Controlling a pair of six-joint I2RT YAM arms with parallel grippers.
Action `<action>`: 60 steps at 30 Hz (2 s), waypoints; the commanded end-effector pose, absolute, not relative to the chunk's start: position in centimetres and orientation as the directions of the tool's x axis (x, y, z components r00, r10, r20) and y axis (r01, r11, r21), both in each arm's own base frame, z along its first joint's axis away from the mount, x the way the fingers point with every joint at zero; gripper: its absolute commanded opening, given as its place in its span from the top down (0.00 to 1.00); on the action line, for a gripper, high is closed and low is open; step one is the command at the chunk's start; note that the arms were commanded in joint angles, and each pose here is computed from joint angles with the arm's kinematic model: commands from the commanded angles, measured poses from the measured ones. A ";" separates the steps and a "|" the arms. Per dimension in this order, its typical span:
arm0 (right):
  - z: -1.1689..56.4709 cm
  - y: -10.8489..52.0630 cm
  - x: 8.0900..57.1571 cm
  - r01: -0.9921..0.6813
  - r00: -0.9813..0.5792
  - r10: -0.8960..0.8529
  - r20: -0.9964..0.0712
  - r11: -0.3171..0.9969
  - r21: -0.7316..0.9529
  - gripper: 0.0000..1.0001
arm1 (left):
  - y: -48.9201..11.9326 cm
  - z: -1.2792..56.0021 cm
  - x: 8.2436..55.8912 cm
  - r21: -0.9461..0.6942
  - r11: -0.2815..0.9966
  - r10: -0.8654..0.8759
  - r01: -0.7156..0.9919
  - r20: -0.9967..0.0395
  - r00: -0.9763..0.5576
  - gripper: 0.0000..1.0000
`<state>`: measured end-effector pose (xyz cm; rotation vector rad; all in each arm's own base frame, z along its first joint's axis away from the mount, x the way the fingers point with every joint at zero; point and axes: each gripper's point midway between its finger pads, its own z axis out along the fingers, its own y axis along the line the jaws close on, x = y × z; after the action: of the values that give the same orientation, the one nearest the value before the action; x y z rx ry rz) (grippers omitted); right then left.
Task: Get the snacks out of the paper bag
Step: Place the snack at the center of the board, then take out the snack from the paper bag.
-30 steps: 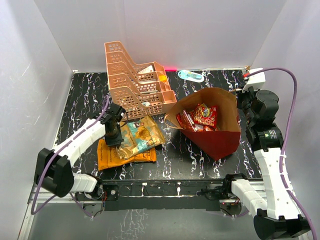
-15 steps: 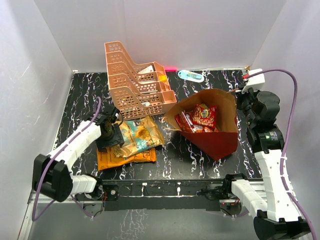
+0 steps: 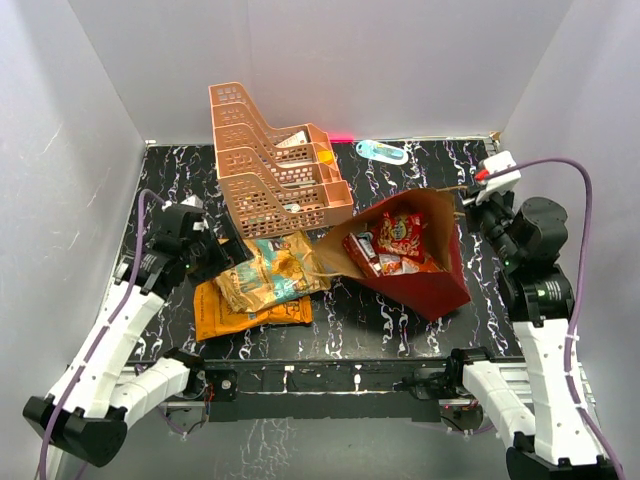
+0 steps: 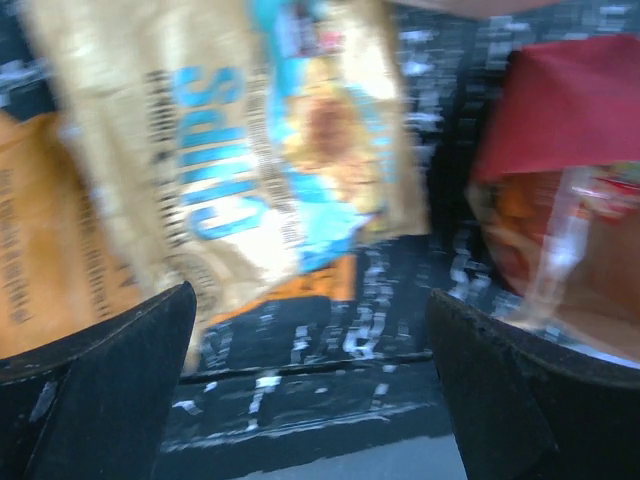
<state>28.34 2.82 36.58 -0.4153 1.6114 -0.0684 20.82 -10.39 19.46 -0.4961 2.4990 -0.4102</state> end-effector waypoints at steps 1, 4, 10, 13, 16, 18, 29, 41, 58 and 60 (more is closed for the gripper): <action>38.0 6.3 26.1 -0.387 0.112 -0.271 -0.956 0.874 -0.293 0.92 | -17.5 27.7 22.4 -0.684 0.717 -0.366 0.134 -0.534 -0.762 0.02; 36.9 8.6 25.1 -0.505 0.088 -0.182 -0.979 0.839 -0.201 0.92 | -20.4 31.1 22.3 -0.758 0.589 -0.340 0.280 -0.547 -0.765 0.02; 36.4 8.0 25.3 -0.444 0.017 -0.043 -0.999 0.895 -0.046 0.92 | -25.9 31.5 20.0 -0.749 0.529 -0.229 0.399 -0.578 -0.783 0.02; 36.6 7.5 25.3 -0.413 0.017 -0.034 -0.999 0.910 -0.038 0.92 | -29.4 29.4 18.2 -0.724 0.548 -0.157 0.418 -0.580 -0.799 0.05; 37.3 7.0 25.1 -0.388 0.026 -0.038 -0.999 0.921 -0.045 0.93 | -31.7 27.4 18.2 -0.684 0.601 -0.119 0.414 -0.589 -0.799 0.11; 37.7 6.7 25.0 -0.369 0.035 -0.043 -0.998 0.928 -0.053 0.92 | -32.4 26.0 19.0 -0.636 0.670 -0.110 0.384 -0.596 -0.796 0.15; 37.9 5.7 24.7 -0.319 0.035 -0.043 -0.998 0.946 -0.052 0.92 | -34.3 20.0 23.5 -0.442 0.891 -0.183 0.103 -0.558 -0.810 0.31; 38.0 5.7 24.9 -0.319 0.051 -0.072 -0.996 0.944 -0.085 0.92 | -34.0 15.3 24.2 -0.387 0.916 -0.305 -0.109 -0.493 -0.815 0.28; 38.1 5.2 24.3 -0.302 0.052 -0.111 -0.992 0.945 -0.122 0.92 | -38.2 12.6 26.7 -0.440 0.895 -0.311 -0.070 -0.506 -0.804 0.28; 38.2 5.1 24.2 -0.300 0.053 -0.117 -0.992 0.946 -0.128 0.92 | -38.2 12.5 27.4 -0.433 0.899 -0.309 -0.066 -0.521 -0.795 0.33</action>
<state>24.99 5.76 34.43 -0.3424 1.6271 0.1988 25.46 -37.38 10.89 -0.2654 2.5323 -0.5112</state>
